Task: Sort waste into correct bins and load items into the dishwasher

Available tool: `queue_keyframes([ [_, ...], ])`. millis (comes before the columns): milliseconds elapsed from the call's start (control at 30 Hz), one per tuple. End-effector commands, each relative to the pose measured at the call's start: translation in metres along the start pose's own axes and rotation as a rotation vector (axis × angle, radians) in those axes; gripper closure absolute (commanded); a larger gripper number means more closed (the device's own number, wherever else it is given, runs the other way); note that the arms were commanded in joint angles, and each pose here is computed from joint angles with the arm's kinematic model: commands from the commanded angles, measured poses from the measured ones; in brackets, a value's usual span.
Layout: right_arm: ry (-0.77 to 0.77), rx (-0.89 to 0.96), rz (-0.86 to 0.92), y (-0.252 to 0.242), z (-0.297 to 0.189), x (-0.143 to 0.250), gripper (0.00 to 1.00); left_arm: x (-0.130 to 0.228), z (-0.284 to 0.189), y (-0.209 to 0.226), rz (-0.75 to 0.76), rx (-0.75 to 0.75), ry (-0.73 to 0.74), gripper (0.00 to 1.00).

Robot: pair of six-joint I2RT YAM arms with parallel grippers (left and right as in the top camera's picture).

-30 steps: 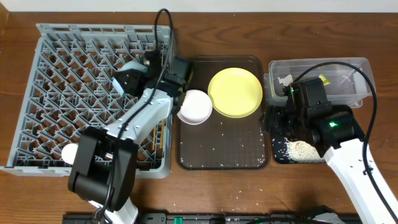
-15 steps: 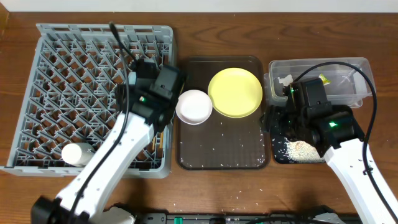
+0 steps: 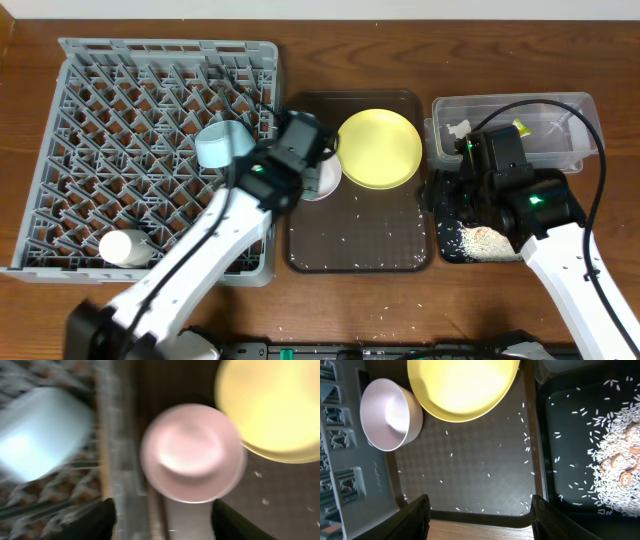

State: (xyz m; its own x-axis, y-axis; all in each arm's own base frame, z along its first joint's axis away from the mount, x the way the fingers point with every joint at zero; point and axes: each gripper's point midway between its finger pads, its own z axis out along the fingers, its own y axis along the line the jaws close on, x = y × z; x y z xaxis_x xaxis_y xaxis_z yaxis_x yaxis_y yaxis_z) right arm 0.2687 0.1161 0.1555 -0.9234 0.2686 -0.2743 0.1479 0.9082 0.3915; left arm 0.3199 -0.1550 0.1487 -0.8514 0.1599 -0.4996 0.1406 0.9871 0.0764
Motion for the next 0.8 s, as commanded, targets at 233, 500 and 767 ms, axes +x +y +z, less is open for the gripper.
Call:
queue_keyframes([
  [233, -0.016, -0.002, -0.006, -0.001, -0.003, -0.004, 0.37, 0.001, 0.092, -0.033, 0.090, -0.034, 0.044, 0.87],
  [500, -0.015, -0.001, -0.006, -0.001, -0.003, -0.004, 0.37, 0.055, 0.112, -0.060, 0.075, 0.114, 0.276, 0.93],
  [767, -0.016, -0.001, -0.006, -0.001, -0.003, -0.004, 0.37, 0.035, 0.036, -0.119, -0.035, 0.529, 0.280, 0.92],
])
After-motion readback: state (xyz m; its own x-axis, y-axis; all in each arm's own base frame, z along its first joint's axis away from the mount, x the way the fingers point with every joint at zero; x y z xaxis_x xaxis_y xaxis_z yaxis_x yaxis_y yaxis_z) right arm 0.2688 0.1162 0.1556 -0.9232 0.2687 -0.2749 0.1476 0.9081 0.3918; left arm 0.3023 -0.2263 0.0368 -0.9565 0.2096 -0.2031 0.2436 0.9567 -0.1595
